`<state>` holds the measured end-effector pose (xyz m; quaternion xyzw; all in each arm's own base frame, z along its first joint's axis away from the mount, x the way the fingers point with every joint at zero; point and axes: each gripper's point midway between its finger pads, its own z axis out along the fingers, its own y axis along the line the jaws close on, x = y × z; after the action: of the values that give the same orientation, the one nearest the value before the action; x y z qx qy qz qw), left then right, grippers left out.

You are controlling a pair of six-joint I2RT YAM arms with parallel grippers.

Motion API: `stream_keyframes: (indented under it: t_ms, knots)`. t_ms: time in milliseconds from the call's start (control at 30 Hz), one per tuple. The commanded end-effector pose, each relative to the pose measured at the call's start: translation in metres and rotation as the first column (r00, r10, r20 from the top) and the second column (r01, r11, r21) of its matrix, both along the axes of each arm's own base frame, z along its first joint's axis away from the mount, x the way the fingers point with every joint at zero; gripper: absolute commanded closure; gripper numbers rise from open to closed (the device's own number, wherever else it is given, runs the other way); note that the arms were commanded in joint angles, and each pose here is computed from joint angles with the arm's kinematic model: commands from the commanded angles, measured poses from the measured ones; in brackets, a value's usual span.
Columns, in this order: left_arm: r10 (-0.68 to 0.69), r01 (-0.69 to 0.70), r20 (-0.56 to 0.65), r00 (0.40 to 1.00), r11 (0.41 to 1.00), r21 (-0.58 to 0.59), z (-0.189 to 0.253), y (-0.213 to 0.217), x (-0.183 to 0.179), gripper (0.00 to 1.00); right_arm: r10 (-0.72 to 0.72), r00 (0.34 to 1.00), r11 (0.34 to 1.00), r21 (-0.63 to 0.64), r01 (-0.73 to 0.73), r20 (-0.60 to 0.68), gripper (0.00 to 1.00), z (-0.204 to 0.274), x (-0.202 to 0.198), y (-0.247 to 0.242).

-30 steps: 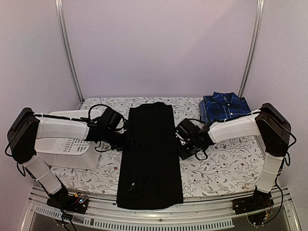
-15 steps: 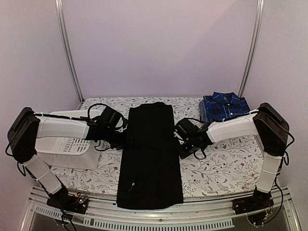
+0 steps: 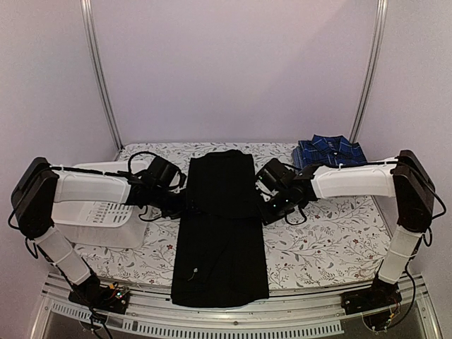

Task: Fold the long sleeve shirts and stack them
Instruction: Adjust the sleeve of the rectangle-folded shirt.

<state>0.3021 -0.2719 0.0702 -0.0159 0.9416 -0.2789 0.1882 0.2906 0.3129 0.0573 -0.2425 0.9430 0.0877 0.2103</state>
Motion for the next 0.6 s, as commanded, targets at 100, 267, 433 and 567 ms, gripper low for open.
stream_keyframes:
  t_ms: [100,267,433,567]
  knots:
    - [0.053,-0.052,0.039,0.998,0.998,-0.022,0.010,0.005,0.018,0.61,0.003,0.992,0.993,0.116,0.012,-0.126,1.00,0.026,-0.033,0.022]
    - [0.051,-0.050,0.039,0.998,0.998,-0.026,0.007,0.000,0.024,0.60,0.002,0.975,0.989,0.142,0.031,-0.223,1.00,0.018,-0.056,0.038]
    - [0.047,-0.047,0.034,0.998,0.999,-0.018,0.001,-0.002,0.030,0.59,0.024,0.954,0.988,0.152,0.023,-0.300,1.00,0.009,-0.080,0.058]
    - [0.058,-0.058,0.023,0.998,0.998,0.002,-0.008,0.001,0.034,0.59,0.039,0.937,0.984,0.174,0.024,-0.348,1.00,0.003,-0.093,0.074]
